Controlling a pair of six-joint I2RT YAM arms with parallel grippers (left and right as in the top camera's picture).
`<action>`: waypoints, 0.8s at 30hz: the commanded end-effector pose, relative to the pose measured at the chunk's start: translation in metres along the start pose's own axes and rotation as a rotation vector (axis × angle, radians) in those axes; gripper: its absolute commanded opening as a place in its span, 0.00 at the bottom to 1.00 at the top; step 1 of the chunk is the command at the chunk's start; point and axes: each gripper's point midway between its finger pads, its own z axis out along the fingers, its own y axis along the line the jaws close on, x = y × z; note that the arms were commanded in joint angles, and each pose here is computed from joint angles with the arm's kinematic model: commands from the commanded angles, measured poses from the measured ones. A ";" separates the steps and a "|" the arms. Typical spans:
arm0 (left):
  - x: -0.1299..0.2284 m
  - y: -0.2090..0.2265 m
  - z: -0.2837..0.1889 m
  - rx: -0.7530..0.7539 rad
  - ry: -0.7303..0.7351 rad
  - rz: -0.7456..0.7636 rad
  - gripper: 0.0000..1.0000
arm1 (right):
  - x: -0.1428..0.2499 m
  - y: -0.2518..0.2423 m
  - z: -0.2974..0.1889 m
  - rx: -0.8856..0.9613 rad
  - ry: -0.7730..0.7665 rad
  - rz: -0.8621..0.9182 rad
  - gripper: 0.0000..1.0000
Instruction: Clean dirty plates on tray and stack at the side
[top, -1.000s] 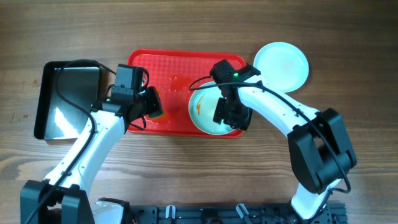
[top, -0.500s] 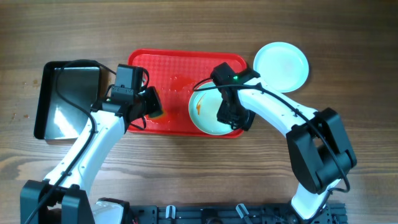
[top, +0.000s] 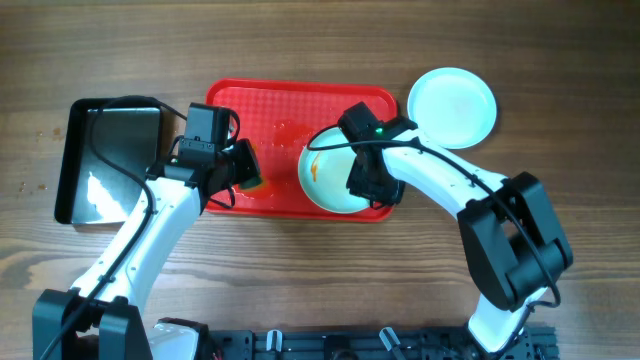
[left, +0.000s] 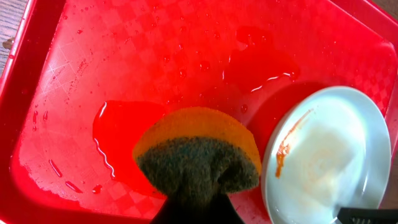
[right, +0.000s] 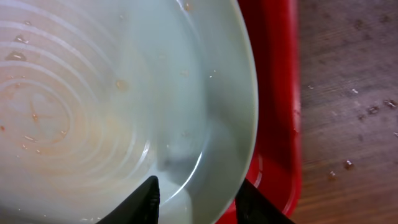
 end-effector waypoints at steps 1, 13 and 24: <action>0.003 -0.001 0.002 0.012 0.015 -0.012 0.04 | -0.011 0.010 0.014 -0.049 -0.009 -0.242 0.40; 0.000 -0.004 0.002 0.028 0.004 -0.010 0.04 | -0.091 0.033 -0.057 -0.148 -0.194 -0.366 0.45; 0.001 -0.005 0.002 0.034 0.008 -0.010 0.04 | -0.071 0.042 0.030 -0.250 0.022 -0.556 0.33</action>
